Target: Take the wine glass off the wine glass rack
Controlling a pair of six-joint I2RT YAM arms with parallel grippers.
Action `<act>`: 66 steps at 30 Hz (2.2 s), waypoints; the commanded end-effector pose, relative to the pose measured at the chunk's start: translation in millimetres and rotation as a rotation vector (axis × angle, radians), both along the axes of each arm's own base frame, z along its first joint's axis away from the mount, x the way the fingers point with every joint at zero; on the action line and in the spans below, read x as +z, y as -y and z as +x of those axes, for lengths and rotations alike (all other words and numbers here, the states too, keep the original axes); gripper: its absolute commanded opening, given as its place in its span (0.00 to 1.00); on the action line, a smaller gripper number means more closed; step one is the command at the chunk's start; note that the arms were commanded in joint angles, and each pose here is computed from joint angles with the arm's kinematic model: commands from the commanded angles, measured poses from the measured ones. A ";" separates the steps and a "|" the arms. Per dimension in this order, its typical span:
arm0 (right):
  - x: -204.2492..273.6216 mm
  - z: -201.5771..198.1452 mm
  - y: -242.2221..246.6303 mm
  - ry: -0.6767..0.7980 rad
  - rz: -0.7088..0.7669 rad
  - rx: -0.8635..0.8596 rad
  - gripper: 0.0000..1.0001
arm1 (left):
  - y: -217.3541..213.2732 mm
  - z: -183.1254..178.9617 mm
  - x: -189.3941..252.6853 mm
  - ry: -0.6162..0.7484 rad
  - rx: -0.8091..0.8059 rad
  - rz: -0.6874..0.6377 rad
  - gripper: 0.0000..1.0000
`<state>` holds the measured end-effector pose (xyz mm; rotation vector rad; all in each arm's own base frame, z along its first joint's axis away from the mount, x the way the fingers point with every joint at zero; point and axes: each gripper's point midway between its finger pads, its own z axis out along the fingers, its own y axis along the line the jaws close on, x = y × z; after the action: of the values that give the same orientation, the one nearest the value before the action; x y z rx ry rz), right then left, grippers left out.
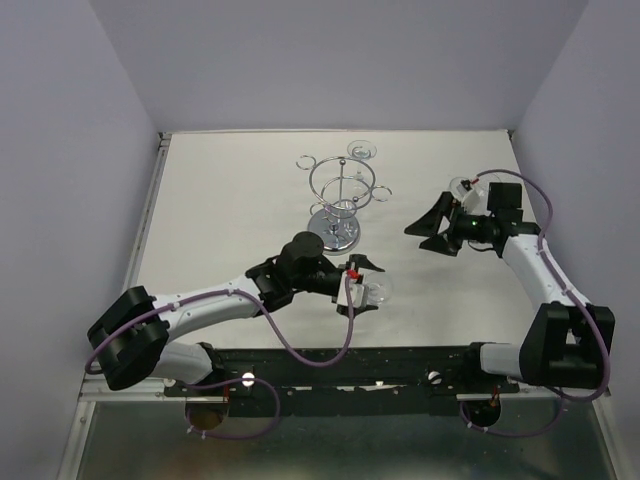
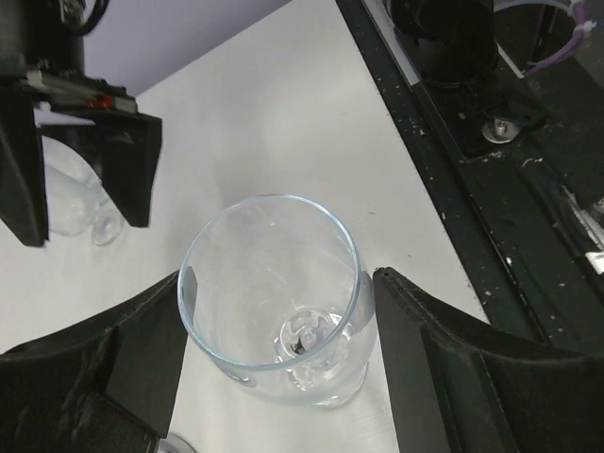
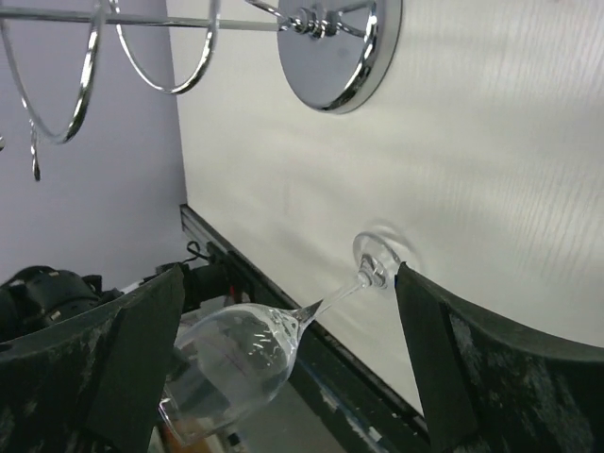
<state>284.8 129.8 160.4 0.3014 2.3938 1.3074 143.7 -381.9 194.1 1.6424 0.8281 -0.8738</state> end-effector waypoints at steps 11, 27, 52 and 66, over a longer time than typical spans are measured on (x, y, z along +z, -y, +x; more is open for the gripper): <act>33.1 -5.4 23.3 0.409 -0.286 0.113 1.00 | 7.9 10.4 14.0 -0.257 0.122 0.003 0.80; 75.5 -11.0 27.2 0.765 -0.466 0.279 1.00 | -1.3 20.3 75.2 -0.154 0.138 -0.030 0.99; 48.8 -127.8 -79.1 1.149 -0.427 1.204 1.00 | -177.7 121.2 117.4 -0.153 0.918 -0.111 0.99; 29.4 -119.6 -105.8 1.165 -0.431 1.305 0.97 | -197.6 113.9 96.8 -0.130 0.956 -0.121 0.99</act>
<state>157.2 226.0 186.6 -1.7970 1.6005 0.8341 255.2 -190.7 287.2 0.9293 1.4536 -0.3510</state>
